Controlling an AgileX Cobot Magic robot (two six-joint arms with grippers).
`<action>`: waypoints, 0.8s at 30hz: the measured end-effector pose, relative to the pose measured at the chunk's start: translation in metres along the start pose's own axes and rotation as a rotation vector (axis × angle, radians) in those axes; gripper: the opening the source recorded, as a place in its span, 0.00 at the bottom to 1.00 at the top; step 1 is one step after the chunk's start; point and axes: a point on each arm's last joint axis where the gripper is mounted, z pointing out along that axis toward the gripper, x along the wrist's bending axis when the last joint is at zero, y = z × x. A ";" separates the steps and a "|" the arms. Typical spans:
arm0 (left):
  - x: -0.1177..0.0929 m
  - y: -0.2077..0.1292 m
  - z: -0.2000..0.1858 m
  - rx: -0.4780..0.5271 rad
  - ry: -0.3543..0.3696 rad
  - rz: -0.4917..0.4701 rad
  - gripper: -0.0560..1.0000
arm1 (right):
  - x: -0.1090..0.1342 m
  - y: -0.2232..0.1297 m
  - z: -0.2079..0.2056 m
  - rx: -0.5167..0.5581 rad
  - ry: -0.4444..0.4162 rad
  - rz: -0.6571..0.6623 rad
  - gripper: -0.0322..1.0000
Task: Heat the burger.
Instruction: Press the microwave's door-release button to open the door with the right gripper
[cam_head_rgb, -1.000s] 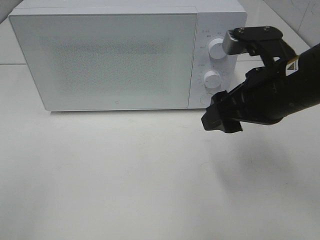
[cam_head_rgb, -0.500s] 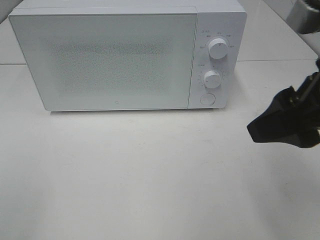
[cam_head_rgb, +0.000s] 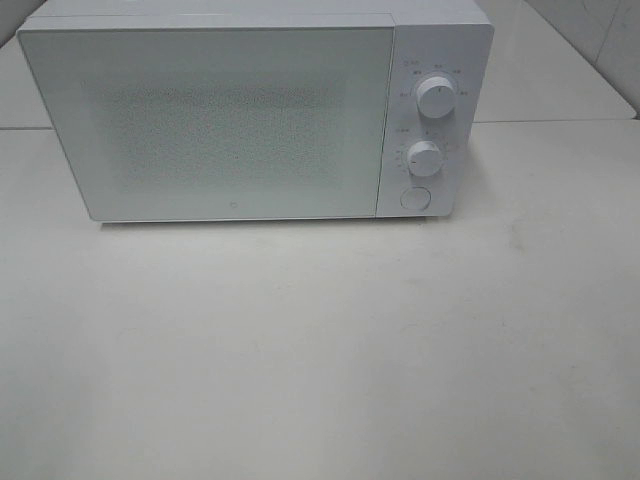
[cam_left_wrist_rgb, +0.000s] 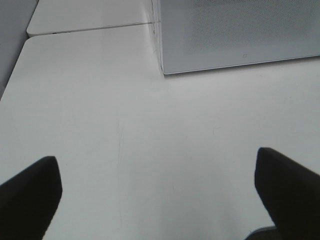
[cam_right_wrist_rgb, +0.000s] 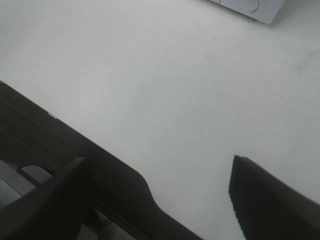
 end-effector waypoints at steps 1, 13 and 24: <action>0.000 0.000 0.000 0.000 0.000 0.000 0.97 | -0.001 -0.008 -0.008 -0.004 -0.013 0.008 0.77; 0.000 0.000 0.000 0.000 0.000 0.000 0.97 | -0.002 -0.053 -0.047 -0.198 -0.169 0.093 0.77; 0.000 0.000 0.000 0.000 0.001 0.000 0.97 | 0.001 -0.094 -0.033 -0.299 -0.255 0.151 0.77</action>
